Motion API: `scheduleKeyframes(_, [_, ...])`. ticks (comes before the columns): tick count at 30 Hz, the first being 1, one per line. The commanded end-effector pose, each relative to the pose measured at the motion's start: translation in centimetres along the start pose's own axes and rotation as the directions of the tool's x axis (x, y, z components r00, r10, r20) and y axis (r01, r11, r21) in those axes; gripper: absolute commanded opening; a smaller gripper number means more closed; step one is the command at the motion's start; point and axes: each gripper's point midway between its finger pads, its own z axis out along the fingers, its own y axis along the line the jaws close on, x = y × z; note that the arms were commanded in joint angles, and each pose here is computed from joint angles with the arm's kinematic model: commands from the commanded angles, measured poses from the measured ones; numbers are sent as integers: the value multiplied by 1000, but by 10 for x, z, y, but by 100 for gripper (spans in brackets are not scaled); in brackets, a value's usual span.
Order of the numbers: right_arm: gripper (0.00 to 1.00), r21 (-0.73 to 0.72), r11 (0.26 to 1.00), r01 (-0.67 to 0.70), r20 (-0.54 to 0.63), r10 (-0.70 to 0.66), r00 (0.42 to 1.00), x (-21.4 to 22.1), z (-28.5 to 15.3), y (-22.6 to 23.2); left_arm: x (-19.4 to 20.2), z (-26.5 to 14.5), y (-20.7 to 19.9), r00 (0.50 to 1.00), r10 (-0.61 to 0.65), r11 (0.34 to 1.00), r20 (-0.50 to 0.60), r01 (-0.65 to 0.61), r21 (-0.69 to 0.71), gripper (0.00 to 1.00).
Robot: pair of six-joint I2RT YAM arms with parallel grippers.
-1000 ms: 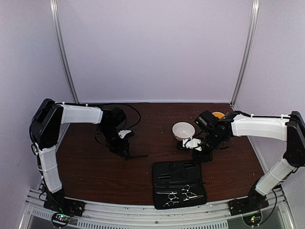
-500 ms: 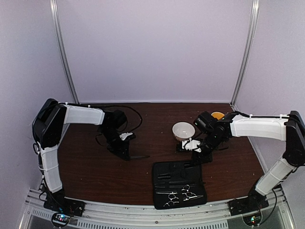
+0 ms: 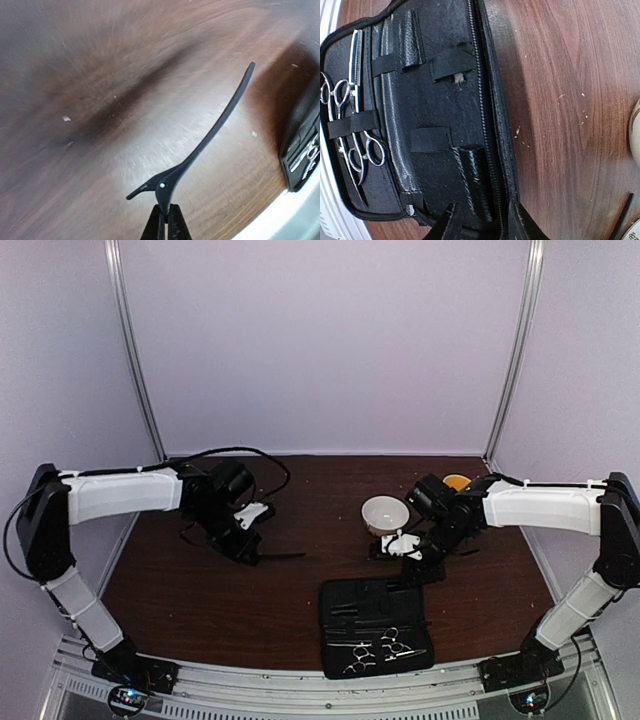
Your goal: Sort the hair-cutting tools
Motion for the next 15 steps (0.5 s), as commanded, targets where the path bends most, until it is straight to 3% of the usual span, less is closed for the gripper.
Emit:
scheduleKeyframes(1, [33,-50,999,-13,69,17,997,-17,-11,7,-22,-56,-30,925,227,957,304,-153,-248,0])
scheduleKeyframes(5, [34,-75,997,-27,63,32,998,-19,-13,8,-14,-67,-67,843,331,933,424,-223,-284,0])
scheduleKeyframes(8, [36,-60,998,-36,76,40,996,-19,-22,5,-9,-66,-86,817,375,912,438,-242,-330,0])
scheduleKeyframes(15, [42,6,993,-117,182,114,977,-14,-59,-11,-5,-38,-126,824,417,887,383,-277,-369,0])
